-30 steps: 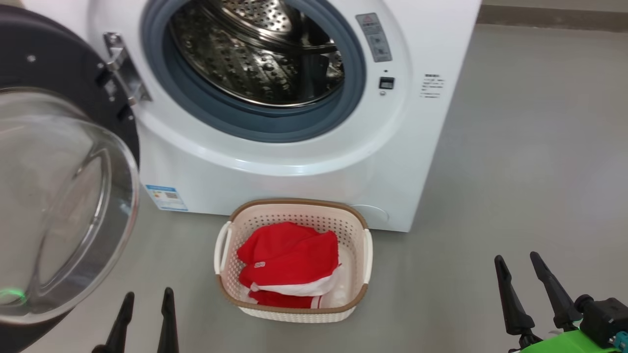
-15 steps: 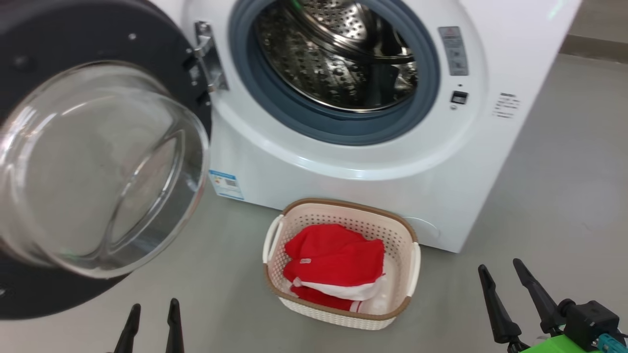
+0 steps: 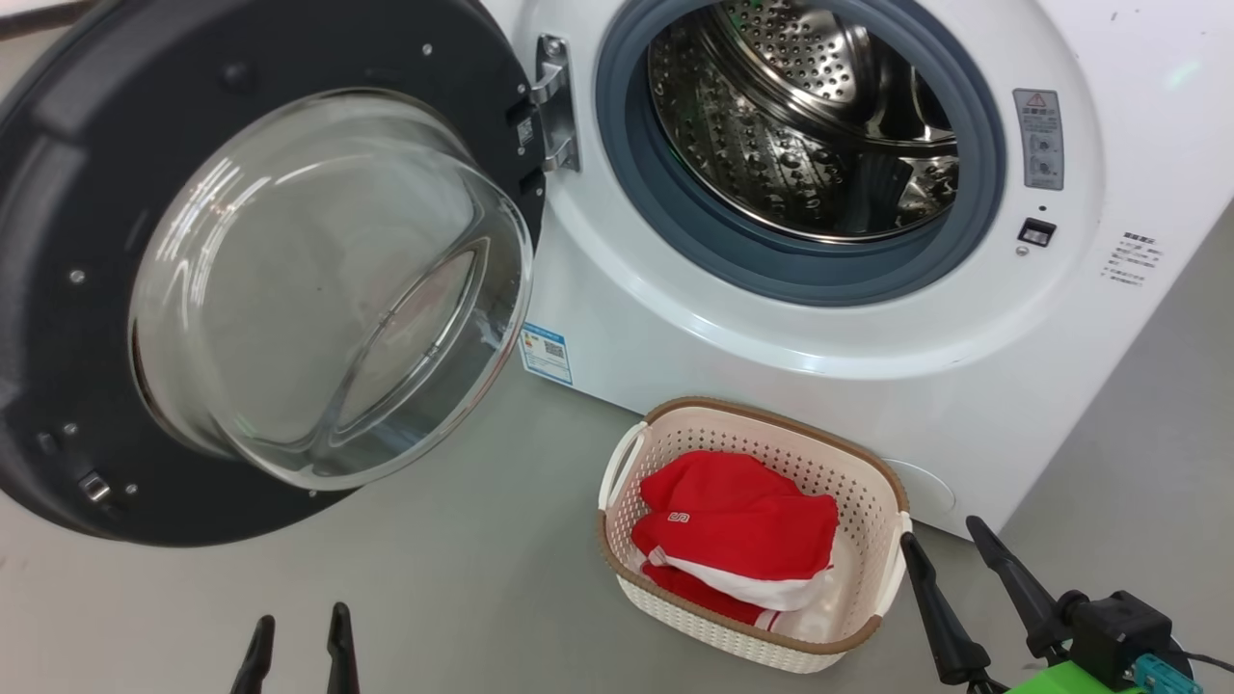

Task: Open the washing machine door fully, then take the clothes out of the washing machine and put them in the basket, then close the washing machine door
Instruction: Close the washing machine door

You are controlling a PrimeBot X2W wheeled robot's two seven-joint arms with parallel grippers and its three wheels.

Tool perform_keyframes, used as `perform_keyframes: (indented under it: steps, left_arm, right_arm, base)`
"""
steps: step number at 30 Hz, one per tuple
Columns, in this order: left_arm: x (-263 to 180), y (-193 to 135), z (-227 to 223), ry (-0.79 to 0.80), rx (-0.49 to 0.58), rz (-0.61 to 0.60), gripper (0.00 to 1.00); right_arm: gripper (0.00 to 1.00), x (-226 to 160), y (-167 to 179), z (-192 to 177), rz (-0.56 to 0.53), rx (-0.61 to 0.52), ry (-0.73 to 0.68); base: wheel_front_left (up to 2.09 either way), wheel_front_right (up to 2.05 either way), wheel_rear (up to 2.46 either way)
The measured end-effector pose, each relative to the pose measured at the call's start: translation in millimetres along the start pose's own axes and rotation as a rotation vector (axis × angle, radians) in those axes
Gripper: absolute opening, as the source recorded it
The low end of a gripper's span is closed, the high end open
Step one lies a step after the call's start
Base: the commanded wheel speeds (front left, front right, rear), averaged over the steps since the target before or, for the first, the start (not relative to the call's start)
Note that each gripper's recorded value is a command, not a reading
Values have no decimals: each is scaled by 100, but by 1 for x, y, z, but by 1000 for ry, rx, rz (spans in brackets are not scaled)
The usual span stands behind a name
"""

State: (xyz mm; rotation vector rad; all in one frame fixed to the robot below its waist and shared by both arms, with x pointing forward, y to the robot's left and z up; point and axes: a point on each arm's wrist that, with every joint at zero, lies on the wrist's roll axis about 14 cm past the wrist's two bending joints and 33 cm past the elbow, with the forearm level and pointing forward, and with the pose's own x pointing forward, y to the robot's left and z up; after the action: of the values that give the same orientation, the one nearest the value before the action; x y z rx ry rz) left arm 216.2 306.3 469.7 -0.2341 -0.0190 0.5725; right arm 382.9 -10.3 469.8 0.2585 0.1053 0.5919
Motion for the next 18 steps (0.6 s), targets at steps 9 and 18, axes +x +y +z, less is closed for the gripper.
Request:
perform_keyframes:
  steps: [9,18]
  left_arm:
    - [-4,10,5,-12,-19,51,100]
    - [-4,8,8,-23,-25,43,100]
  right_arm:
    - [100,13,14,-5,60,1,18]
    - [100,12,14,-5,61,-4,20]
  base:
    - [0,0,0]
    - [0,0,0]
